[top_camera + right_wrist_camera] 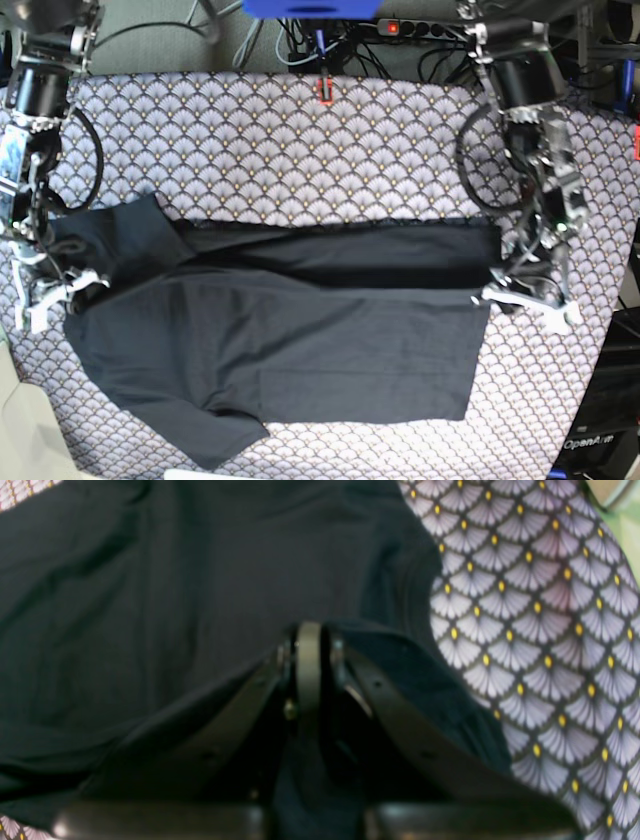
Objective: Fold the T-shirt properly
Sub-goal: 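Lift the gripped edge with both grippers and fold it over the shirt, then lower the folded edge onto the shirt with both grippers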
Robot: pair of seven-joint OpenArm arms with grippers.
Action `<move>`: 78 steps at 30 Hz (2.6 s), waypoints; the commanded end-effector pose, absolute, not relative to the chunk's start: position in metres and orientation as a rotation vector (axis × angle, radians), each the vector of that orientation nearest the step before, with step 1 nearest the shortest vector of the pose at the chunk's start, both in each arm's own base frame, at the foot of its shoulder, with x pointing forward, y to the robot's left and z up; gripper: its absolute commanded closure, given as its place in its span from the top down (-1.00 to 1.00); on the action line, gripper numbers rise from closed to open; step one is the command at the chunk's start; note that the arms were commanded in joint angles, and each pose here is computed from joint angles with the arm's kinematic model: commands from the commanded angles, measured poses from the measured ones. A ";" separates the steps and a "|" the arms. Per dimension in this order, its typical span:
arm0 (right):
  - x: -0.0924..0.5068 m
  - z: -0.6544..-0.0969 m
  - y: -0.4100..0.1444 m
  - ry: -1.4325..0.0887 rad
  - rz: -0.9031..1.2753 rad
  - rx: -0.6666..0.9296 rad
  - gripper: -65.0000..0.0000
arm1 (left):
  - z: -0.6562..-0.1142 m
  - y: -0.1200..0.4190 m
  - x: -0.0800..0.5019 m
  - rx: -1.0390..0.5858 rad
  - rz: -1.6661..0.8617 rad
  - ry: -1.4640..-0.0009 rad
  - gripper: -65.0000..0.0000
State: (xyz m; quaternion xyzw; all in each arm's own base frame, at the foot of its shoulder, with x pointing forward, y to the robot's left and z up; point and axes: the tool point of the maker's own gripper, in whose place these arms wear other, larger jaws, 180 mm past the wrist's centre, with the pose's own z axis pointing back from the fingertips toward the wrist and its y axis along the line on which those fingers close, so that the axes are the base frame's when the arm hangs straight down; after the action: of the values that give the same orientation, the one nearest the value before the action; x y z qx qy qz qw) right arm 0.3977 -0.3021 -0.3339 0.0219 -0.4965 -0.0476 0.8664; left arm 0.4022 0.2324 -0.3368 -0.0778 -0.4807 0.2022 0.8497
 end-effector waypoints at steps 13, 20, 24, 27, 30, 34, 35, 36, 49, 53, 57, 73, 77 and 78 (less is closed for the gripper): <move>0.423 -0.318 -0.316 -1.094 -0.122 0.042 -1.00 | -0.320 0.243 0.440 -0.157 0.405 -1.052 -1.00; 0.435 -0.312 -0.309 -1.096 -0.051 -0.006 -1.00 | -0.311 0.217 0.453 -0.163 0.325 -1.111 -1.00; 0.438 -0.310 -0.307 -1.107 -0.024 -0.037 -1.00 | -0.308 0.217 0.455 -0.164 0.323 -1.118 -1.00; 0.446 -0.303 -0.308 -1.128 -0.030 -0.036 -1.00 | -0.307 0.220 0.455 -0.161 0.329 -1.122 -1.00; 0.452 -0.311 -0.316 -1.099 -0.047 -0.050 -1.00 | -0.298 0.224 0.460 -0.149 0.316 -1.139 -1.00; 0.454 -0.317 -0.319 -1.090 -0.042 -0.071 -1.00 | -0.297 0.225 0.461 -0.149 0.313 -1.143 -1.00; 0.455 -0.316 -0.319 -1.102 -0.038 -0.078 -1.00 | -0.295 0.225 0.462 -0.148 0.313 -1.149 -1.00; 0.455 -0.317 -0.317 -1.103 -0.033 -0.079 -1.00 | -0.294 0.226 0.462 -0.147 0.314 -1.160 -1.00; 0.464 -0.318 -0.296 -1.095 0.050 -0.093 -1.00 | -0.308 0.229 0.472 -0.150 0.342 -1.132 -1.00; 0.464 -0.316 -0.300 -1.093 0.046 -0.099 -0.75 | -0.307 0.229 0.472 -0.148 0.341 -1.134 -0.95; 0.461 -0.320 -0.301 -1.088 0.038 -0.103 -0.37 | -0.309 0.230 0.470 -0.147 0.341 -1.130 -0.46; 0.416 -0.359 -0.331 -0.994 0.004 -0.141 -0.35 | -0.338 0.228 0.426 -0.130 0.325 -1.081 -0.50; 0.408 -0.344 -0.370 -1.016 -0.068 -0.194 -0.35 | -0.349 0.238 0.407 -0.098 0.311 -1.055 -0.50; 0.406 -0.340 -0.379 -1.021 -0.083 -0.207 -0.35 | -0.351 0.238 0.403 -0.094 0.310 -1.052 -0.50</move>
State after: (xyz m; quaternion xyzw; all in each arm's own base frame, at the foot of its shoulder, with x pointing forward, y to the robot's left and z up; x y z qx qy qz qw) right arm 0.3948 -0.3693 -0.3639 -0.0875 -0.4596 -0.0425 0.8828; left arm 0.3923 0.2363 -0.3707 -0.0434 -0.4722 0.1518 0.8672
